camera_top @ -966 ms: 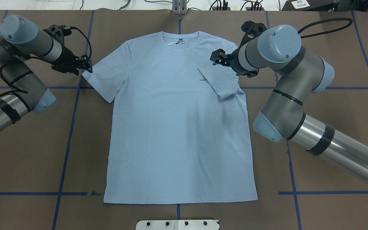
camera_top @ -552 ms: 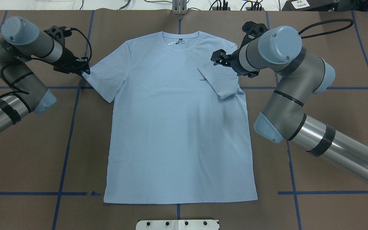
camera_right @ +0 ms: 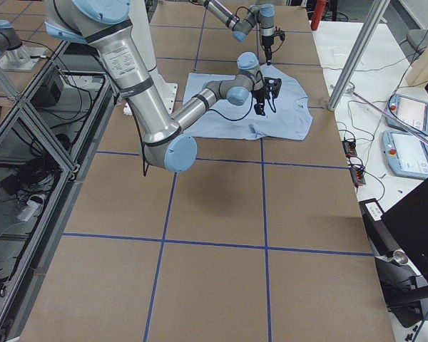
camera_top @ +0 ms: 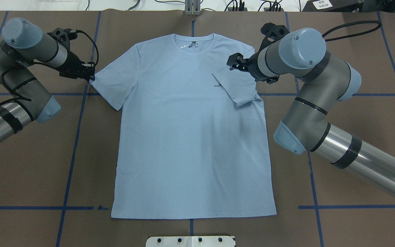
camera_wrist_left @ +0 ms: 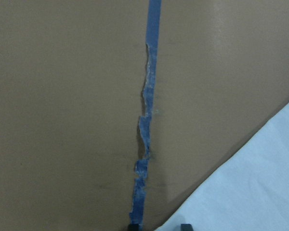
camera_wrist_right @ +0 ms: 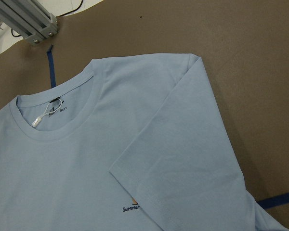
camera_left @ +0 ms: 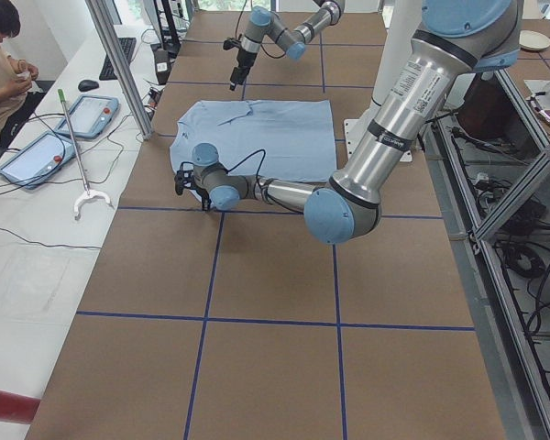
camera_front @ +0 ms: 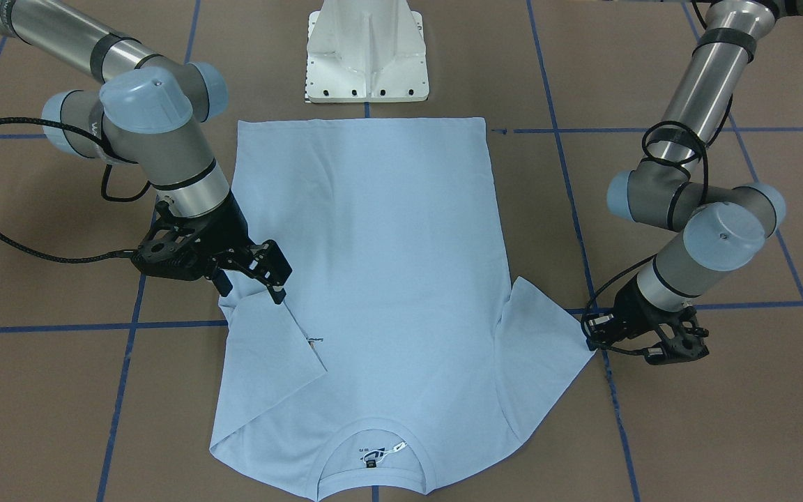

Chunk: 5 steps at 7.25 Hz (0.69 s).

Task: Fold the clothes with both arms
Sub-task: 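Release the folded sleeve with the right gripper while the left arm approaches, then grasp the sleeve nearest the left gripper and fold it inward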

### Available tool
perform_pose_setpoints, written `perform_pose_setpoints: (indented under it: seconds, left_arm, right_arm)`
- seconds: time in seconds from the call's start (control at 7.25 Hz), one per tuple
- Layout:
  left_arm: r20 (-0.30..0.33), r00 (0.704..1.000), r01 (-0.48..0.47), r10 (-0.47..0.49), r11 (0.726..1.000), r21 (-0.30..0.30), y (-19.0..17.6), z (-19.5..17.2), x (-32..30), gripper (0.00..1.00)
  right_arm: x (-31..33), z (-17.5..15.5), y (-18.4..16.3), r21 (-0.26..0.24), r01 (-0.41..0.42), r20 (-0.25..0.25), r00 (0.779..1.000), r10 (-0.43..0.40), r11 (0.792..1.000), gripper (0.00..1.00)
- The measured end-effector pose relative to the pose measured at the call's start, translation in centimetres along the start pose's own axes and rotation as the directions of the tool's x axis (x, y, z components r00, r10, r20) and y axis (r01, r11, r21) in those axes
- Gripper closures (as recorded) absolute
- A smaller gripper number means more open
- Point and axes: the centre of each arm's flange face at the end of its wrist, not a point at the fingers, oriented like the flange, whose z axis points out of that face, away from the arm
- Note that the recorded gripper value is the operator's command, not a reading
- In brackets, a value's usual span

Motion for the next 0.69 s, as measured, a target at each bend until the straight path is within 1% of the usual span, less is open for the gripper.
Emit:
perform_pose_setpoints:
  seconds: [0.28,0.41,0.69]
  left_arm:
    - [-0.009,1.000,-0.003,0.003,1.000,0.003,0.0,-0.3,0.5,1.00]
    - [-0.024,1.000,0.005,-0.005,1.000,0.009,-0.1,-0.9,1.4,1.00]
    - [-0.087,0.994,0.066,-0.064,0.998,0.021,0.1,-3.0,5.6,1.00]
  right_arm:
    - [0.1,-0.2,0.0,0.001,0.000,0.002,1.000,0.000,1.000,0.00]
    - [0.3,-0.4,0.0,0.000,0.000,0.004,1.000,0.000,1.000,0.00]
    - [1.2,-1.2,0.4,-0.009,0.003,0.011,1.000,-0.003,1.000,0.00]
